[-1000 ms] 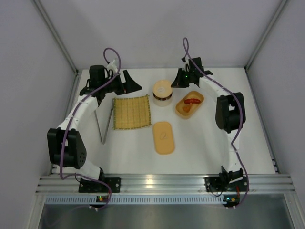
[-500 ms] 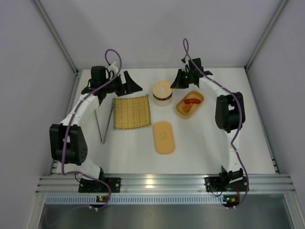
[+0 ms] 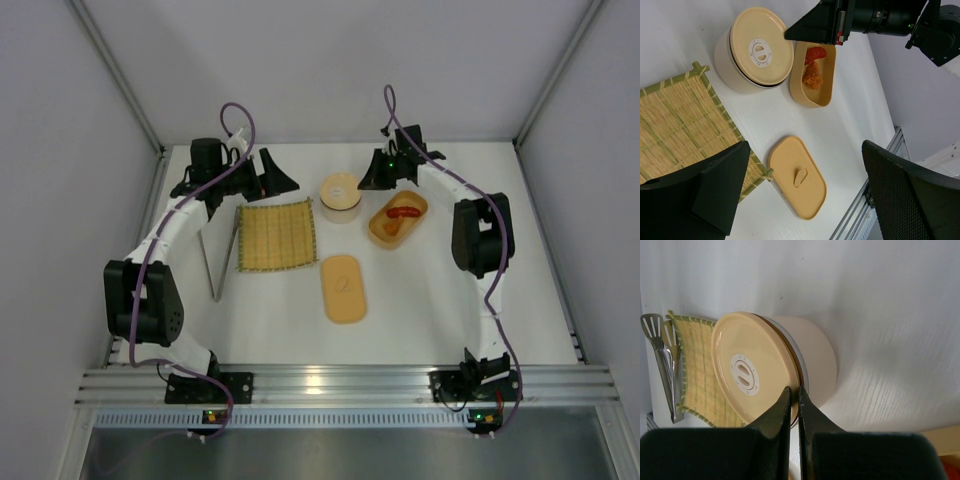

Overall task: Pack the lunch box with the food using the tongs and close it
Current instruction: Close the box lid on the packing box.

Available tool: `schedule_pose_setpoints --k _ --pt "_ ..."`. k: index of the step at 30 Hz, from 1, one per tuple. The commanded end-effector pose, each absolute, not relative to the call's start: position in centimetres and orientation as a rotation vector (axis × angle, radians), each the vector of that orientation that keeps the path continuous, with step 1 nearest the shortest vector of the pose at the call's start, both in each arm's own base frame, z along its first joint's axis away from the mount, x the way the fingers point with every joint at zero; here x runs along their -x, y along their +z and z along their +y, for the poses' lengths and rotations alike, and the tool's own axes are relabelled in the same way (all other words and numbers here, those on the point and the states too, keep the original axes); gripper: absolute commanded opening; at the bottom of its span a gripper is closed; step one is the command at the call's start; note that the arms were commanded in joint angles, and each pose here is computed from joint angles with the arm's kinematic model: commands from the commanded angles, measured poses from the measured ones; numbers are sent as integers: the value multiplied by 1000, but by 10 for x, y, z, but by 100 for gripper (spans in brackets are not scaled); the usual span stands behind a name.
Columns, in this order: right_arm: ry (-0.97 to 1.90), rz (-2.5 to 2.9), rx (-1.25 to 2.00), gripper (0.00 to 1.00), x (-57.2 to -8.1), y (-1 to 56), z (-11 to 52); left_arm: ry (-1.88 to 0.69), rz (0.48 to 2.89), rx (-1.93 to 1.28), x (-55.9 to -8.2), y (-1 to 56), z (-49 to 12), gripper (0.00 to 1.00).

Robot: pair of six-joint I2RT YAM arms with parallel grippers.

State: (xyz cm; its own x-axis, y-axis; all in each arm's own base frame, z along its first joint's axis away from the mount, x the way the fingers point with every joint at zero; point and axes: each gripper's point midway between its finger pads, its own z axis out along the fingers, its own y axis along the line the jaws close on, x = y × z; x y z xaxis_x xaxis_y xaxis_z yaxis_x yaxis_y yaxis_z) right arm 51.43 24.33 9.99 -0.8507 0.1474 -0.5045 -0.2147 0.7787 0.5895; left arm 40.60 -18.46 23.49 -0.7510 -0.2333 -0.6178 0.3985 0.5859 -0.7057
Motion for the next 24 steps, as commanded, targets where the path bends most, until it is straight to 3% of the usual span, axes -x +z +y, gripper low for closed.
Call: schedule_pose_setpoints --k 1,17,18,22,24 --pt "911 2412 54 0 -515 107 243 -1177 2065 -168 -411 245 -185 98" --pt "932 2442 77 0 -507 105 244 -1146 2075 -188 -411 238 -183 98" --pt "932 2445 76 2 -506 104 244 -1132 2070 -197 -413 239 -182 98" --pt "937 2440 79 31 -507 107 245 -1058 2083 -231 -419 236 -177 98" --pt "948 2436 83 37 -507 109 246 -1030 2102 -229 -422 230 -174 98"
